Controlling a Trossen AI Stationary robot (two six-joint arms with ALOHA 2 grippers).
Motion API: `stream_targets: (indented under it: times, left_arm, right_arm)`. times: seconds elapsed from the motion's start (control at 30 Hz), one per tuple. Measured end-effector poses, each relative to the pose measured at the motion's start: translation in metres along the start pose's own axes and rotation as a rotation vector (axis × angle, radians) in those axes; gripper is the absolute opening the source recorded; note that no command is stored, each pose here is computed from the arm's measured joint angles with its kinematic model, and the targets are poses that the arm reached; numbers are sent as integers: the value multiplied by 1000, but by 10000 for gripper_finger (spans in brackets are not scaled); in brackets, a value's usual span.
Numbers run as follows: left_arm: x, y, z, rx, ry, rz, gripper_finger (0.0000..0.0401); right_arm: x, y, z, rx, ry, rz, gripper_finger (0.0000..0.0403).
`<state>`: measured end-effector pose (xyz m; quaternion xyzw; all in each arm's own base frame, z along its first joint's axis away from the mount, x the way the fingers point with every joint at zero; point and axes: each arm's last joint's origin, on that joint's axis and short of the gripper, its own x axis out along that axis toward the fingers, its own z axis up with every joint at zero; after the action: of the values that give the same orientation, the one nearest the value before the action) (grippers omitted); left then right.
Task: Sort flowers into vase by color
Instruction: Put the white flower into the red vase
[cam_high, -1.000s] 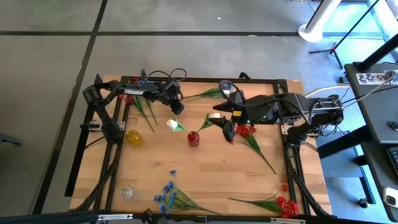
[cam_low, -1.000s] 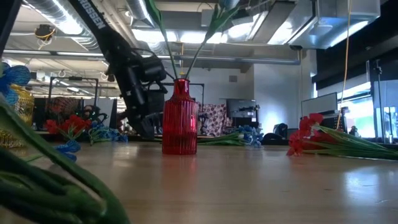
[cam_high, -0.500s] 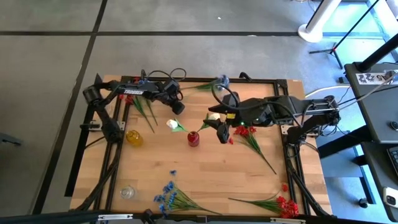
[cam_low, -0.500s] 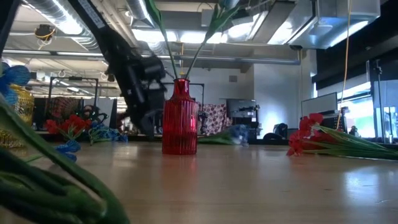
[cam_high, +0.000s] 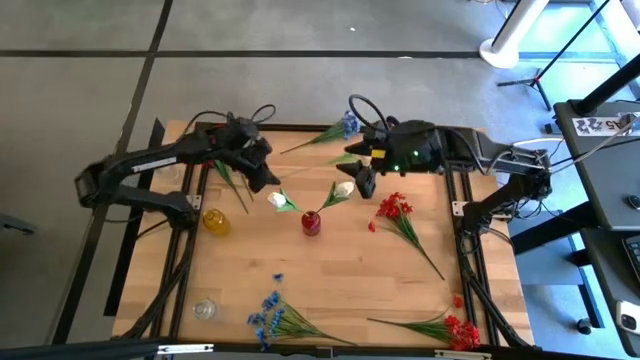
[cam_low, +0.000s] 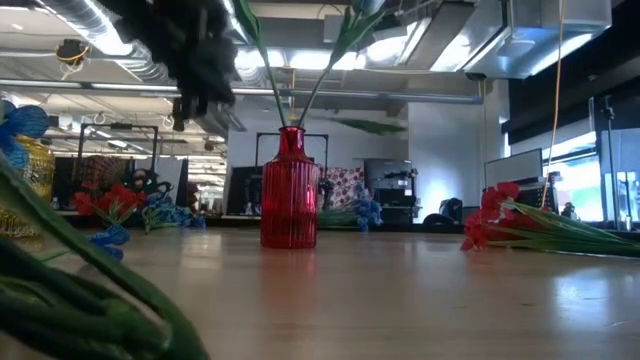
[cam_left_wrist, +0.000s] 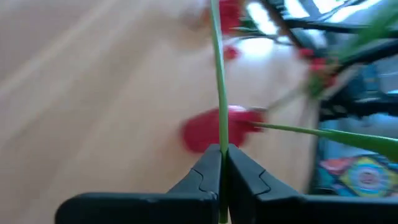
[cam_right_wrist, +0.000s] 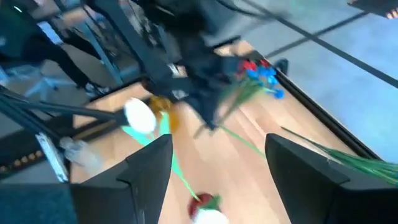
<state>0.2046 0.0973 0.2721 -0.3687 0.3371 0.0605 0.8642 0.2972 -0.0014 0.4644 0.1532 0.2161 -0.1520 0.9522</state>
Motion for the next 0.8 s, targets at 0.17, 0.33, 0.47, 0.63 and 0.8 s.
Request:
stream_targets:
  times: [0.17, 0.33, 0.47, 0.63, 0.8]
  left_arm:
    - [-21, -32, 15, 49, -275, -155, 5]
    - [-35, -60, 33, 170, -571, -291, 5]
    - [-41, -78, 39, 269, -729, -368, 5]
    - [-39, -87, 36, 303, -763, -363, 5]
    - [-35, -93, 31, 322, -755, -362, 5]
  right_arm:
    - [4, -21, 6, 45, -4, -71, 257]
    - [3, -32, 27, 236, -187, -75, 257]
    - [9, -32, 40, 279, -314, -35, 257]
    - [7, -26, 59, 261, -507, 59, 257]
    - [1, -21, 70, 226, -628, 156, 257]
